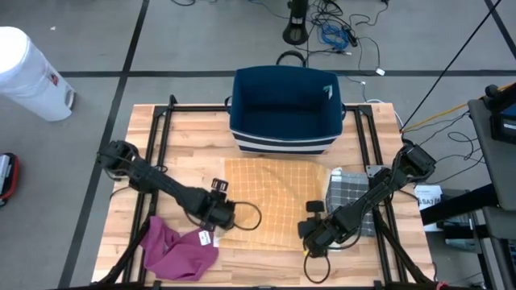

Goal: Fold towel
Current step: Fold the orange patterned towel

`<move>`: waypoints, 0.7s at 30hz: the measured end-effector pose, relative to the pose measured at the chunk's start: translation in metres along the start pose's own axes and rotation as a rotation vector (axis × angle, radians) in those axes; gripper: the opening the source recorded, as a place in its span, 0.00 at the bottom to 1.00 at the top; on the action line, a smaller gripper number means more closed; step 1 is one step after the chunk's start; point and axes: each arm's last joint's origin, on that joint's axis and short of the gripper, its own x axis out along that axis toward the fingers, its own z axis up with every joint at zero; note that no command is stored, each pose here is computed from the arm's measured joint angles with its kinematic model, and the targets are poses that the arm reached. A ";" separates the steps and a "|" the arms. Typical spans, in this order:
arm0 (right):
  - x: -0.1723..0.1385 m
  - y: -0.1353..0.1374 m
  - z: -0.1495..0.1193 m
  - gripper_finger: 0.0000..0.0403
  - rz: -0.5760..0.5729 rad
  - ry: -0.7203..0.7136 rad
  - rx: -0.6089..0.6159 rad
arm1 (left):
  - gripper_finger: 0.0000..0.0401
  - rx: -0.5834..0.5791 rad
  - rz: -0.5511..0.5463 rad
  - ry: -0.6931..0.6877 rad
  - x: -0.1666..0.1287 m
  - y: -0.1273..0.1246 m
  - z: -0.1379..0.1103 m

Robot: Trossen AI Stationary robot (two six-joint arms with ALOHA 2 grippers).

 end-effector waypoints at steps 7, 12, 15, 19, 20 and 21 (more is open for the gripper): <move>0.009 0.004 0.003 0.08 0.008 -0.027 0.043 | 0.39 -0.072 0.013 -0.009 0.012 0.027 0.002; 0.020 0.006 0.000 0.08 -0.013 0.001 0.058 | 0.39 -0.148 0.036 0.000 0.029 0.049 -0.004; 0.021 0.007 -0.001 0.08 -0.015 0.003 0.064 | 0.39 -0.193 0.048 0.016 0.034 0.062 -0.007; 0.023 0.010 -0.006 0.08 -0.010 -0.009 0.074 | 0.39 -0.223 0.033 0.006 0.038 0.077 -0.008; 0.024 0.011 -0.008 0.08 -0.010 -0.014 0.083 | 0.39 -0.233 0.025 -0.002 0.039 0.081 -0.007; 0.025 0.011 -0.010 0.08 -0.006 -0.022 0.093 | 0.39 -0.238 0.009 -0.007 0.041 0.084 -0.007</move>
